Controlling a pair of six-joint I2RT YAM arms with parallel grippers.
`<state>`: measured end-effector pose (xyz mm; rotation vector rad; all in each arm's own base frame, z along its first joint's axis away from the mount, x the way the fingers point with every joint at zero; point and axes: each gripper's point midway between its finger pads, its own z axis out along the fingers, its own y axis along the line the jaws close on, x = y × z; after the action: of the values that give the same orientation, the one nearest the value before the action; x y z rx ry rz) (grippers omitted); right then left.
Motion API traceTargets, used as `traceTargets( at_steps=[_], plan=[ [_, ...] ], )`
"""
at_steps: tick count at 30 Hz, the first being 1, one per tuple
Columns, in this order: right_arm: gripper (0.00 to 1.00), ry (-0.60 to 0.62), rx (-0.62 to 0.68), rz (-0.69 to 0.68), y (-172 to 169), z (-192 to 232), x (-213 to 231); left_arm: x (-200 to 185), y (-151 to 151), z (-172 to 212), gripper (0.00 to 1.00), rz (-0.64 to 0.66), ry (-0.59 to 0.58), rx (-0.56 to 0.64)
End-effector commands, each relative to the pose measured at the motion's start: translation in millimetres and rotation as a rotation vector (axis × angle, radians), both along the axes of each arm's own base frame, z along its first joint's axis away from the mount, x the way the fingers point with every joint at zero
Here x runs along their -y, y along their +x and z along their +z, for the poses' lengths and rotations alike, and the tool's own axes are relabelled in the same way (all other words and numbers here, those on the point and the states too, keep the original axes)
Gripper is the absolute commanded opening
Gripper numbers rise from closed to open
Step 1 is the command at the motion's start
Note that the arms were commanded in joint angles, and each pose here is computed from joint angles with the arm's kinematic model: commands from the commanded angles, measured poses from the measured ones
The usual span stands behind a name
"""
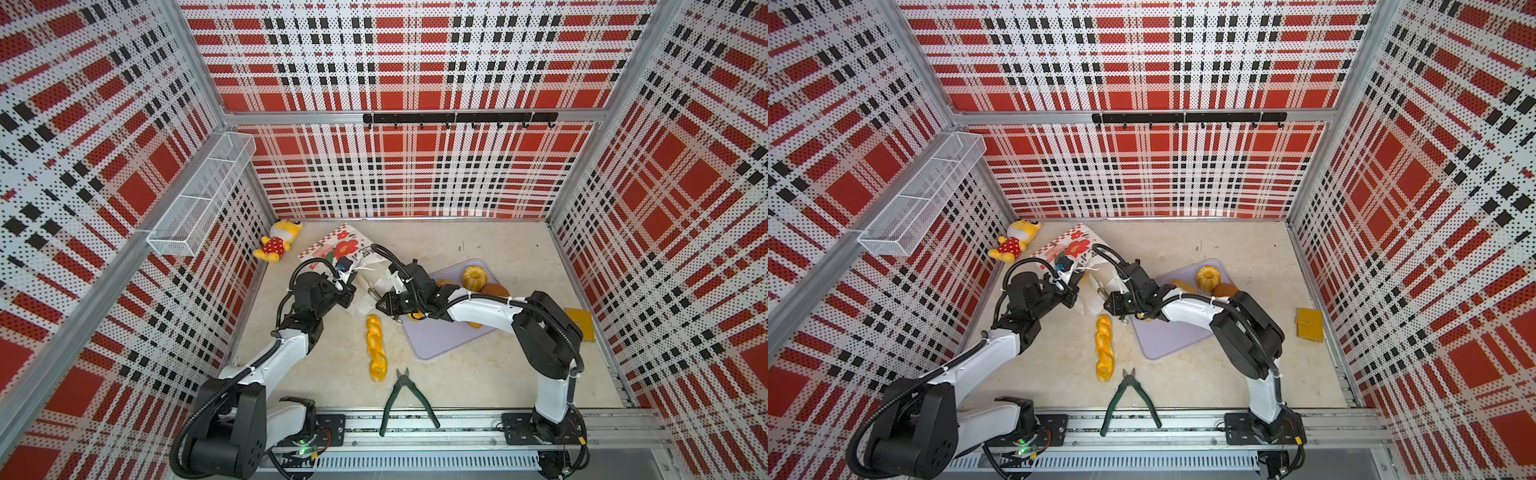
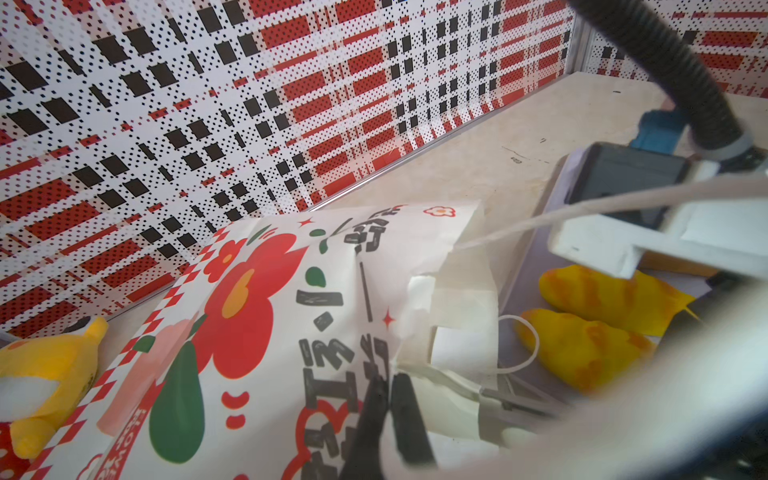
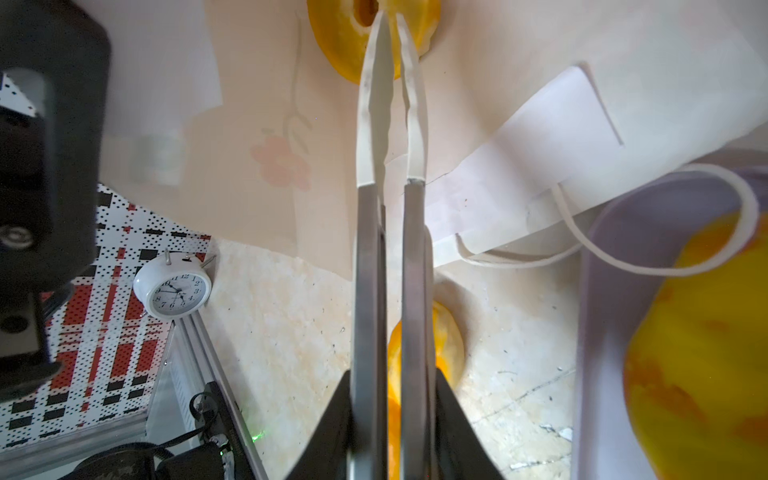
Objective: Take the fake bread out of the paper bag
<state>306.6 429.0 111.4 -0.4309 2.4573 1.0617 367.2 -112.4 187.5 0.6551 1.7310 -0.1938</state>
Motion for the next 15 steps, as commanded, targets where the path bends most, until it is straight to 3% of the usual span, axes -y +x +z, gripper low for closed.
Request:
traceTargets(
  at_steps=[1, 15],
  plan=[
    [0.32, 0.089, 0.058, 0.013, 11, 33, -18, 4, 4, 24, 0.00, -0.013, -0.002, 0.062],
    [0.37, 0.183, -0.063, -0.050, 38, 28, -35, 5, 4, 22, 0.00, -0.019, 0.007, 0.061]
  ],
)
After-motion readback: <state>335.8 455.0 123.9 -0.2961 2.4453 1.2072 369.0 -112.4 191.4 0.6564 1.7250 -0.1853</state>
